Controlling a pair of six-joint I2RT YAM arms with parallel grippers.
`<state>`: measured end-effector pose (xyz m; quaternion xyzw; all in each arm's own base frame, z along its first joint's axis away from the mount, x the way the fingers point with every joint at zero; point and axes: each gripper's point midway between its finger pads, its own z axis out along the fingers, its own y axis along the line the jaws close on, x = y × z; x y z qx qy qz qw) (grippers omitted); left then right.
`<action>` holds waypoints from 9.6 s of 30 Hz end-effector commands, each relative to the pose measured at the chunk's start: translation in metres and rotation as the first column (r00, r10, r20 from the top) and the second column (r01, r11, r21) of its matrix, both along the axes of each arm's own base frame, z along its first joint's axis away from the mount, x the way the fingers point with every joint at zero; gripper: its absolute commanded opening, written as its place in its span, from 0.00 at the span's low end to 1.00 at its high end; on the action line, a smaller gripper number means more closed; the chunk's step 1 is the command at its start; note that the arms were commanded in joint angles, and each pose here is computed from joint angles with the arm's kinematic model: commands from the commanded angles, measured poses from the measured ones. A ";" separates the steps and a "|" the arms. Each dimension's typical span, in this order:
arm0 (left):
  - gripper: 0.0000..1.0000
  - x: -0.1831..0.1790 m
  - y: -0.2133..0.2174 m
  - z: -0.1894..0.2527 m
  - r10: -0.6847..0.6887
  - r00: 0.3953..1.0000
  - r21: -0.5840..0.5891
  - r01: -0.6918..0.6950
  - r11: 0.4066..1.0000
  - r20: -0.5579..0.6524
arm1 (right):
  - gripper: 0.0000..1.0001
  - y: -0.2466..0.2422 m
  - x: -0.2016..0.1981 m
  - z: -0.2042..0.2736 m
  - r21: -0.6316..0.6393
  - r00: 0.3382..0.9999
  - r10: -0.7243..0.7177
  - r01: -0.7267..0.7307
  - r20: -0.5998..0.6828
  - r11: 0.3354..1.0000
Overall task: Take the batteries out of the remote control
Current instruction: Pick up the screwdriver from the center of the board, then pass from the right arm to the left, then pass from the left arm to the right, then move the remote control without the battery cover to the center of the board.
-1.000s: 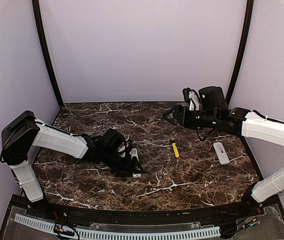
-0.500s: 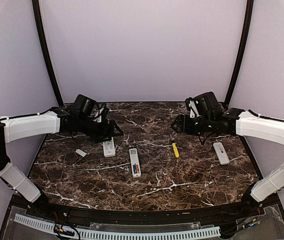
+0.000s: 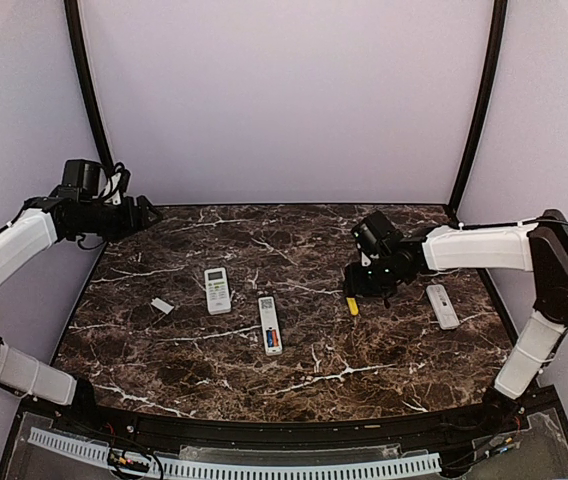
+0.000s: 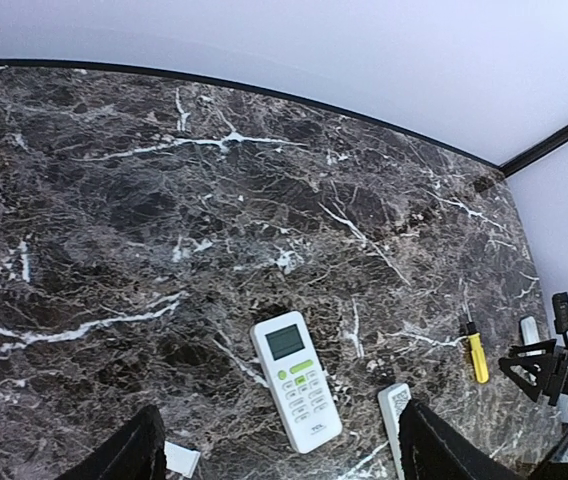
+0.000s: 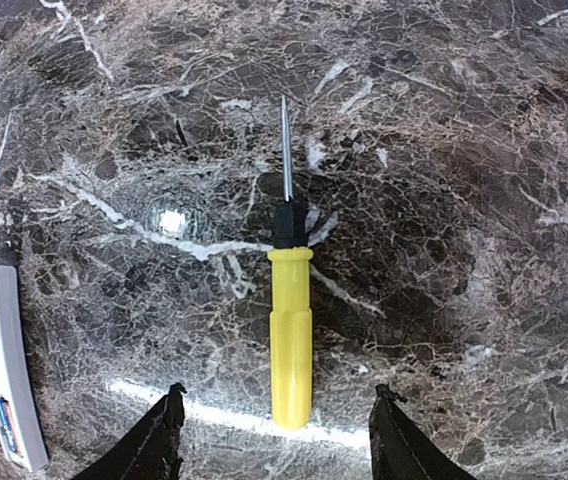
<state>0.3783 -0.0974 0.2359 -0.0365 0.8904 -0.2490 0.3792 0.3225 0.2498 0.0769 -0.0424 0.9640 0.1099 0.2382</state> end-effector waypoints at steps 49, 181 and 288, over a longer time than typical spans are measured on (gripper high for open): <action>0.81 -0.017 0.019 0.012 0.013 0.995 0.121 -0.025 0.992 0.094 | 0.10 0.009 0.010 -0.051 -0.188 0.998 -0.010 -0.003 -0.064 0.982; 0.00 -0.142 -0.220 0.095 -0.721 0.592 -0.328 0.804 0.496 0.360 | 0.17 0.156 -0.123 0.213 0.499 0.577 0.672 -0.797 0.464 0.340; 0.76 -0.069 -0.249 -0.154 -0.434 0.863 -0.305 0.353 0.885 -0.258 | 0.00 0.035 -0.025 0.203 0.499 0.844 -0.085 -0.228 0.529 0.836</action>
